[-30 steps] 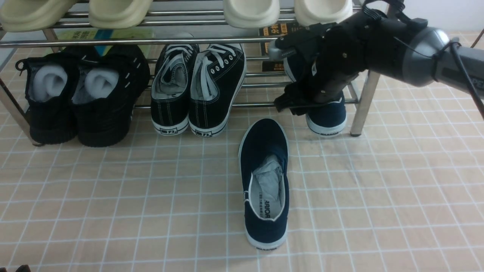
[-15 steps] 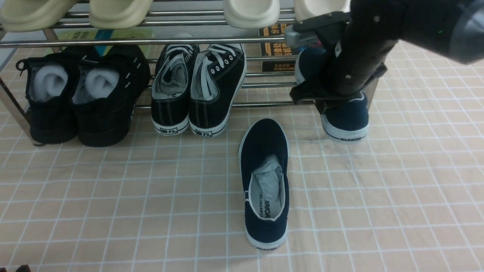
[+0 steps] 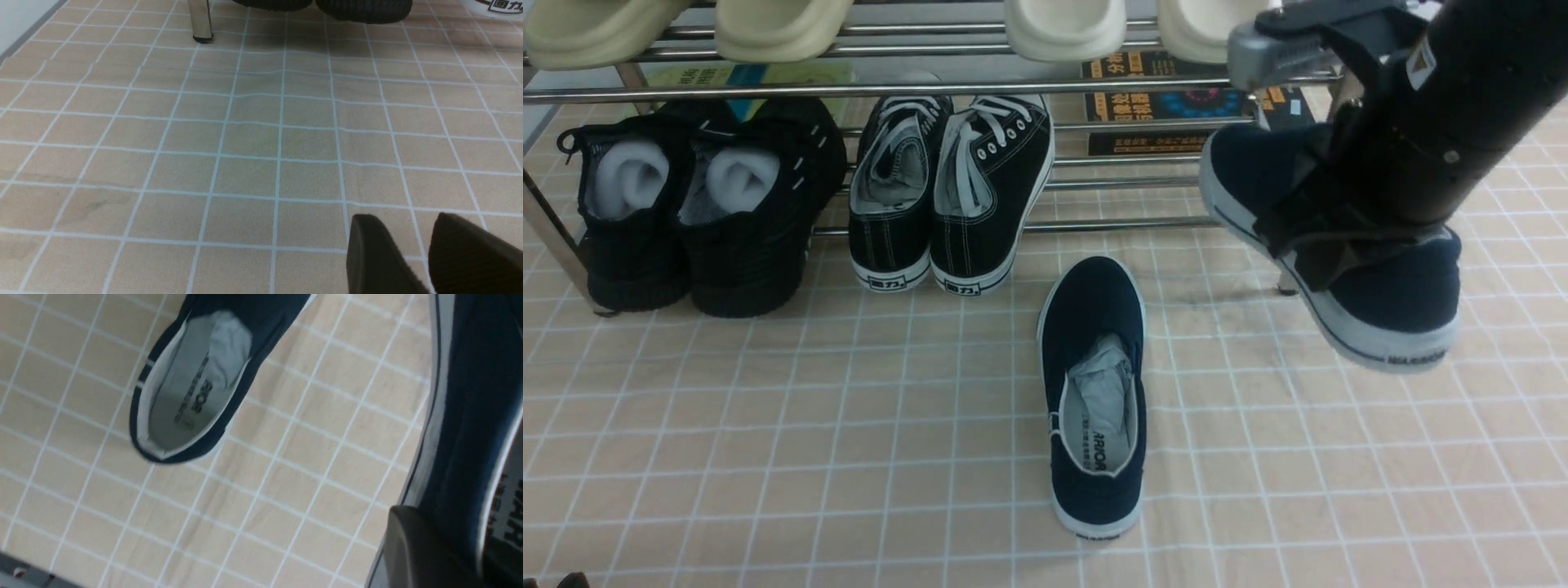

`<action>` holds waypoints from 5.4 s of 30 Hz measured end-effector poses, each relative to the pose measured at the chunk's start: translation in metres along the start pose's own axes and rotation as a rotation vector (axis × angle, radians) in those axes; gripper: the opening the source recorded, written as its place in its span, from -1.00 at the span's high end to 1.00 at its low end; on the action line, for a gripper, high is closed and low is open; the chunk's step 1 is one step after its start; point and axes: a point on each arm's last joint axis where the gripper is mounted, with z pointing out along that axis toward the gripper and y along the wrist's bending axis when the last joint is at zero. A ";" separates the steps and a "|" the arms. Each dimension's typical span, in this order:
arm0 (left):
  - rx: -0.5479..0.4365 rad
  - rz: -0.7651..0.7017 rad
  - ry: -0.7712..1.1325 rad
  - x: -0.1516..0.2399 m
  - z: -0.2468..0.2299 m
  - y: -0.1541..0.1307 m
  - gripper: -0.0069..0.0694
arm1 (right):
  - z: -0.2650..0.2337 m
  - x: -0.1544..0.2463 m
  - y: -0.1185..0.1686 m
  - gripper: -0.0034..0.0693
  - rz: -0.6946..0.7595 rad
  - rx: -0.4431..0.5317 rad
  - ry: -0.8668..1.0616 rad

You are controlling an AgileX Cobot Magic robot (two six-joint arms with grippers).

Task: Take the shoes off the shelf from the light coffee tablecloth by hand.

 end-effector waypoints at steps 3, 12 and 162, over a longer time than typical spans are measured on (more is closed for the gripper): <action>0.000 0.000 0.000 0.000 0.000 0.000 0.19 | 0.018 0.019 0.012 0.86 0.008 -0.012 0.082; 0.000 0.000 0.000 0.000 0.000 0.000 0.19 | 0.057 0.026 0.014 0.86 0.151 0.020 0.060; 0.000 0.000 0.000 0.000 0.000 0.000 0.19 | 0.073 0.306 -0.070 0.82 0.221 0.249 -0.943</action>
